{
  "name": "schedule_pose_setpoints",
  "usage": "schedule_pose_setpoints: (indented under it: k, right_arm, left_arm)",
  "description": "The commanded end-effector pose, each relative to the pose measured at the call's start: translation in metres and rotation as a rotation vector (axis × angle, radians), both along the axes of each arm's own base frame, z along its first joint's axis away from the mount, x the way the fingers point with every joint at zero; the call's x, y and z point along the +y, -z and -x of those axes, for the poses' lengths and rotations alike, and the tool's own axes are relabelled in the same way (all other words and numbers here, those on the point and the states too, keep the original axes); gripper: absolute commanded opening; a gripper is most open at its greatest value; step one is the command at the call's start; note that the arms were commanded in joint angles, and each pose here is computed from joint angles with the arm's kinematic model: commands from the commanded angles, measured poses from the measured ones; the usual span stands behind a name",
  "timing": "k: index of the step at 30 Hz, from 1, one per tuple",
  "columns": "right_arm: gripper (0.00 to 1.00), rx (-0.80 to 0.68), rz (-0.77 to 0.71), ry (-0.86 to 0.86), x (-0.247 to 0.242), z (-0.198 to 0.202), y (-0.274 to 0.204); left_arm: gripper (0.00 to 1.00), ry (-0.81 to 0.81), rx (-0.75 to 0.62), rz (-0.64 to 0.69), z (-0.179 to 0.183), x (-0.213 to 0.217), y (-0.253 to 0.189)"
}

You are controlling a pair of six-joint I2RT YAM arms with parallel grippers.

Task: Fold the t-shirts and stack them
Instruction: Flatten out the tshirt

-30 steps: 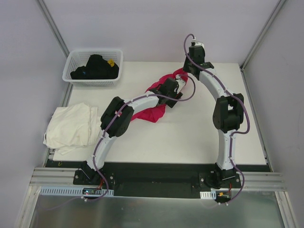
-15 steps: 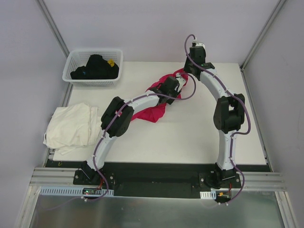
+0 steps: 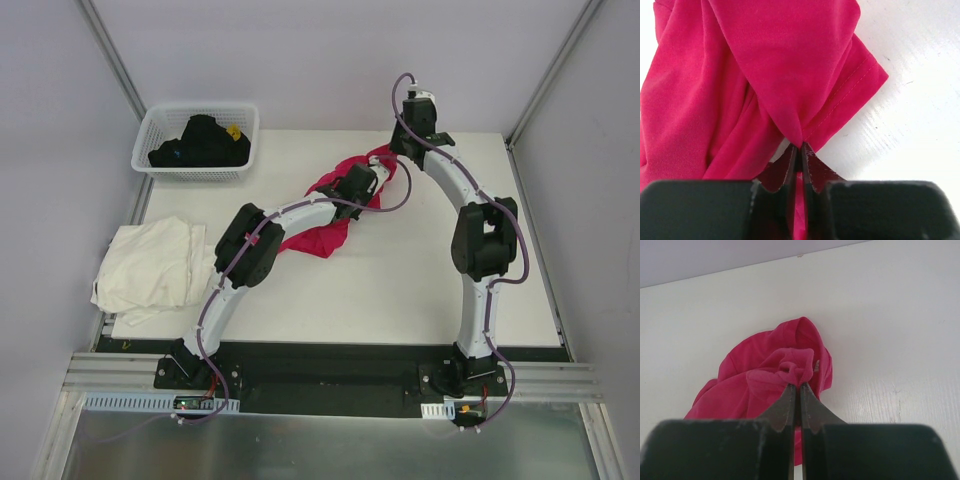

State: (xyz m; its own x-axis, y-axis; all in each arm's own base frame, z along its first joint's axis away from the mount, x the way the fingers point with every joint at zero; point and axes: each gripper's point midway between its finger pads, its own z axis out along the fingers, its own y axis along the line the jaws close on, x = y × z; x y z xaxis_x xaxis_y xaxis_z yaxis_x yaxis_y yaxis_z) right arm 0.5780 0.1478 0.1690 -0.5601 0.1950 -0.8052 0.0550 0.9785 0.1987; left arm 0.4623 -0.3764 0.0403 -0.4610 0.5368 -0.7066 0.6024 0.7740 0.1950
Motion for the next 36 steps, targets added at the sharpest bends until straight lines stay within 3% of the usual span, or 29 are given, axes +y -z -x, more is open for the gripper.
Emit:
schedule_pose_setpoints:
  k: [1, 10, 11, 13, 14, 16, 17, 23, 27, 36]
  right_arm:
    - [0.01, -0.111, -0.048, 0.008, -0.003, -0.001, -0.052]
    - [0.01, -0.11, -0.059, -0.006, -0.001, -0.001, -0.052]
    - [0.05, -0.107, -0.057, -0.007, -0.001, -0.001, -0.05]
    - [0.16, -0.104, -0.054, -0.003, -0.003, -0.001, -0.05]
    - [0.33, -0.1, -0.055, -0.002, -0.004, -0.001, -0.05]
    - [0.46, -0.098, -0.055, 0.003, -0.007, -0.001, -0.051]
    - [0.61, -0.098, -0.058, 0.006, -0.009, -0.001, -0.052]
    - [1.0, -0.069, -0.096, 0.001, -0.006, 0.002, -0.048]
    - [0.96, -0.024, -0.139, -0.014, 0.001, 0.01, -0.032]
    - [0.96, -0.024, -0.176, 0.022, -0.015, 0.034, -0.029]
  left_arm:
    - [0.0, -0.007, -0.052, 0.009, -0.009, -0.006, -0.018]
    - [0.0, -0.015, -0.073, 0.005, -0.011, -0.005, -0.026]
    - [0.0, -0.017, -0.082, 0.011, -0.012, -0.005, -0.032]
    - [0.0, -0.02, -0.099, 0.021, -0.014, -0.005, -0.043]
    - [0.0, -0.017, -0.116, 0.027, -0.014, -0.006, -0.054]
    - [0.0, -0.019, -0.148, 0.037, -0.017, -0.005, -0.072]
    - [0.0, -0.021, -0.177, 0.04, -0.02, -0.004, -0.087]
    - [0.0, -0.02, -0.327, 0.041, -0.036, -0.003, -0.169]
    - [0.0, -0.035, -0.452, 0.058, -0.046, 0.001, -0.237]
    - [0.0, -0.073, -0.647, 0.026, -0.044, 0.03, -0.336]
